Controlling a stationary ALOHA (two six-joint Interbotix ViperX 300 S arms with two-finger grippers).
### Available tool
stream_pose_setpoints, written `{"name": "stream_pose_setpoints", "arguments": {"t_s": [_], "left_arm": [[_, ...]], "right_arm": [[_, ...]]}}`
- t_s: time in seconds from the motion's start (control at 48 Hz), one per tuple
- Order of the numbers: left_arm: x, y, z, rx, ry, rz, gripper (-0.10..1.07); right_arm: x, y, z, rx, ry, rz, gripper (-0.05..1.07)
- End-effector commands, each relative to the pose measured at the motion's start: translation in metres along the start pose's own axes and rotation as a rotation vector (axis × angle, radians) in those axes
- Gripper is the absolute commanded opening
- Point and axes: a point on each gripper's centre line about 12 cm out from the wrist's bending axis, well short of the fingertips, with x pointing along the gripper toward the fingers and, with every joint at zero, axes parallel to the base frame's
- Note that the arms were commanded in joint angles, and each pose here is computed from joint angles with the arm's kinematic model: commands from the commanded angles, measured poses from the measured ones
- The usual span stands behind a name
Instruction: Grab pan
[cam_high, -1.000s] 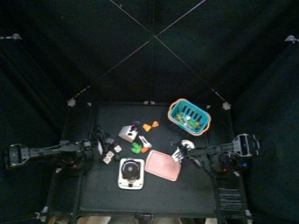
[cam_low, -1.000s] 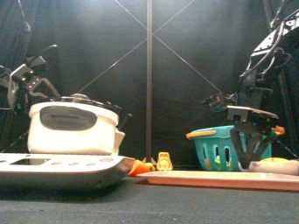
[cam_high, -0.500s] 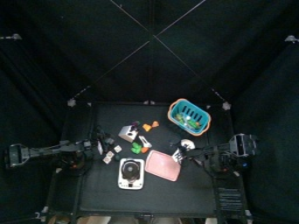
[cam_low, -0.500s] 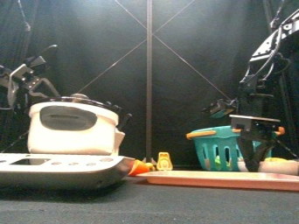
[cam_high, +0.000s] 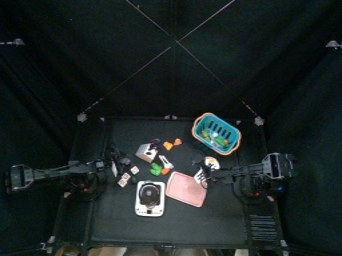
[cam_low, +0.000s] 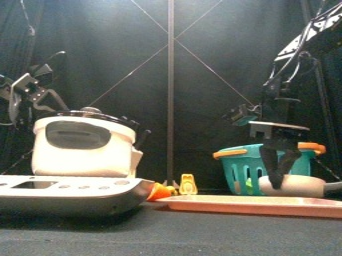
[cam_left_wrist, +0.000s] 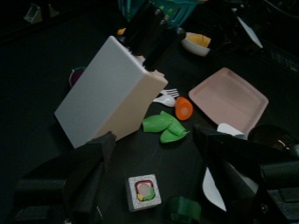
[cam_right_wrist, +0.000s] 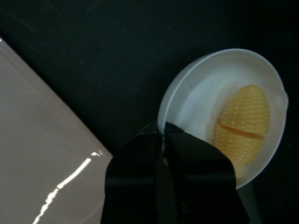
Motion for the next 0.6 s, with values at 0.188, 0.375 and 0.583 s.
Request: {"name": "stream_pose_setpoints", "arguments": {"t_s": [0.188,0.375,0.583], "left_arm": [[0.0017,-0.0011,0.0063,0.001,-0.018,-0.003,1.04],[0.0017,-0.0011,0.0063,0.001,-0.018,-0.003,1.04],[0.0017,-0.0011,0.0063,0.000,-0.018,-0.003,1.04]], "right_arm": [[-0.0169,0.0101,0.0111,0.002,-0.039,0.027,0.40],[-0.0179,0.0115,0.0111,-0.002,-0.041,0.029,0.40],[-0.0162,0.0128,0.0111,-0.005,-0.043,0.034,0.40]]}}
